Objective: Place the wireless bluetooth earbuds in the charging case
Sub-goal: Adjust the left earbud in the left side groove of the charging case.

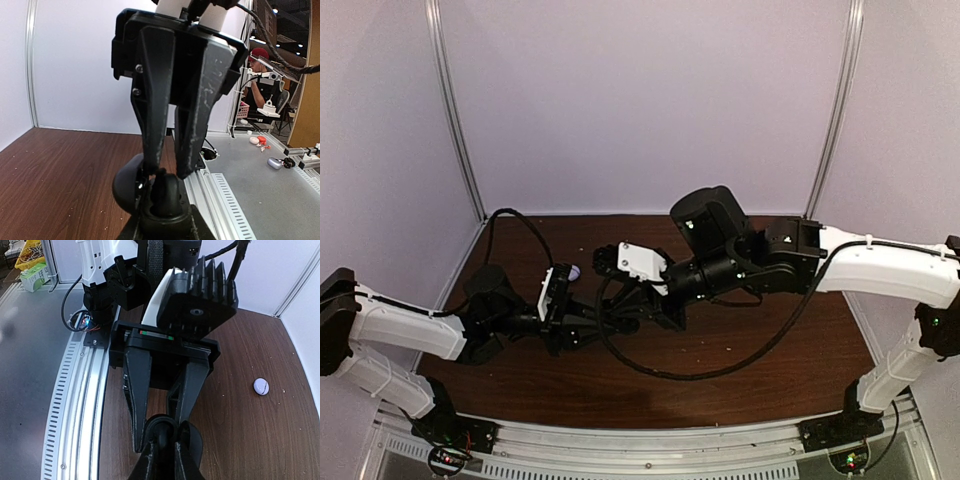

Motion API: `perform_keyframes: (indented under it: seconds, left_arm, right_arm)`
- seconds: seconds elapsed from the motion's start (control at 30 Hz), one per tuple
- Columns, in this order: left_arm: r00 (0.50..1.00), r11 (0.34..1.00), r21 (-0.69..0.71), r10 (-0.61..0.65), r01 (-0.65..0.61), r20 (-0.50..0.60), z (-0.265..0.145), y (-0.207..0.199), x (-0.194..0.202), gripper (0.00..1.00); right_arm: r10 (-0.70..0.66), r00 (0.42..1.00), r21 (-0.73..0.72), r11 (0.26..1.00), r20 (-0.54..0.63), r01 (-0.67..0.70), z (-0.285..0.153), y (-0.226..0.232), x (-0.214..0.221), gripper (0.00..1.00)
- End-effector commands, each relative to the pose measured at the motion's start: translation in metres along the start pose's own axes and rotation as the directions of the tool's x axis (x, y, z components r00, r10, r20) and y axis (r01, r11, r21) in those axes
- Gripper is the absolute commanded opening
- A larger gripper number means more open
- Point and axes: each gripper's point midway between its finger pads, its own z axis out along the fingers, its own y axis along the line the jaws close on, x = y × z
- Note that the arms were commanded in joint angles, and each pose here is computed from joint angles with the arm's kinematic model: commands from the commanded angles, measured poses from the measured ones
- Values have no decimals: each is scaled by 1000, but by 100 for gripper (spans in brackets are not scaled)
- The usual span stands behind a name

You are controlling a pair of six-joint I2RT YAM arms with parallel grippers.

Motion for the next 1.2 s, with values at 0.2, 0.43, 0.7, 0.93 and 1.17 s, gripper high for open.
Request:
perform_keyframes:
  seconds: [0.2, 0.43, 0.7, 0.93, 1.17]
  left_arm:
    - [995, 997, 4, 76, -76, 68, -1, -4, -24, 0]
    - [994, 997, 12, 81, -82, 71, -2, -6, -25, 0]
    - [989, 993, 34, 109, -114, 104, -6, -15, -30, 0]
    - [985, 993, -13, 120, -119, 124, -10, -11, -37, 0]
    - [981, 990, -44, 140, -136, 134, -12, -9, -41, 0]
  right_arm:
    - [7, 999, 23, 1000, -39, -6, 9, -4, 5, 7]
    - [22, 996, 28, 999, -87, -20, 17, -6, 18, 0]
    - [39, 989, 56, 998, -141, -31, 25, -11, 32, 0]
    - [59, 987, 52, 997, -153, -52, 26, -9, 36, 0]
    - [111, 988, -11, 994, -104, -113, 30, 2, 30, 0]
